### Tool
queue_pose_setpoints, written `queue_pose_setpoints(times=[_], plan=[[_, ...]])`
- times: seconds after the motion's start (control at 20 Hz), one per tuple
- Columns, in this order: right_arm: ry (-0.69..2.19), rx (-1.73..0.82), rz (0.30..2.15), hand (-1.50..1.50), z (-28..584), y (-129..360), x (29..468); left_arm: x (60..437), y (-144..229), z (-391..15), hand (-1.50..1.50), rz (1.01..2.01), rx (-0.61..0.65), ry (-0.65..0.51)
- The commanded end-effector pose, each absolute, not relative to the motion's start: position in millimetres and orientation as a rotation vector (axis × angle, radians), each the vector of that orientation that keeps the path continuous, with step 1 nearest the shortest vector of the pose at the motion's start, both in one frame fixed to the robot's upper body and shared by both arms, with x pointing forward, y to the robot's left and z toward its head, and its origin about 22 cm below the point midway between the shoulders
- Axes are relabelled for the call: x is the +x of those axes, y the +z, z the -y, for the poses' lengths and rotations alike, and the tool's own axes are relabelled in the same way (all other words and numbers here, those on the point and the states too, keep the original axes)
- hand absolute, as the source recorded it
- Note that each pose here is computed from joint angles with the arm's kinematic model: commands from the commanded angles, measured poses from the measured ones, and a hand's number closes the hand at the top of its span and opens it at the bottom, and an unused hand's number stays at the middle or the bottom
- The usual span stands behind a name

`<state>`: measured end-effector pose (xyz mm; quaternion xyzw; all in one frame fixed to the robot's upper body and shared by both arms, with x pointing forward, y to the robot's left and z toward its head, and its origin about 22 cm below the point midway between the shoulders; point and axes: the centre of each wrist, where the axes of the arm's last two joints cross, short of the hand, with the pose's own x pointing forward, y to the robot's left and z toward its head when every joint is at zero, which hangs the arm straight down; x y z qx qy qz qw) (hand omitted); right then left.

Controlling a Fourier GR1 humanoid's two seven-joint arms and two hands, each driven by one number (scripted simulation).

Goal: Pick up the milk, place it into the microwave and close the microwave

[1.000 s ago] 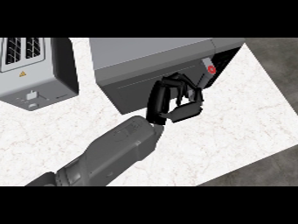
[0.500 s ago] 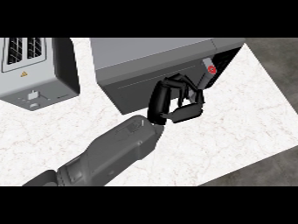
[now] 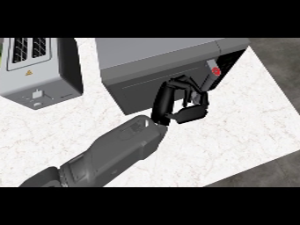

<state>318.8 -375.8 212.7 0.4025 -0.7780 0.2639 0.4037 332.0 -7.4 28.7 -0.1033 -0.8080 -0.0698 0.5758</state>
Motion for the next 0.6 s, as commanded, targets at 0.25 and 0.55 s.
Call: queue_pose_setpoints(times=[0.25,0.55], plan=[[0.649,1.011,1.960,-1.50,386,214,310,352,-3,-29,1.50,1.702,0.017,-0.001],[0.669,0.976,1.940,-1.50,395,220,303,353,-7,-36,-1.50,1.703,0.005,-0.004]])
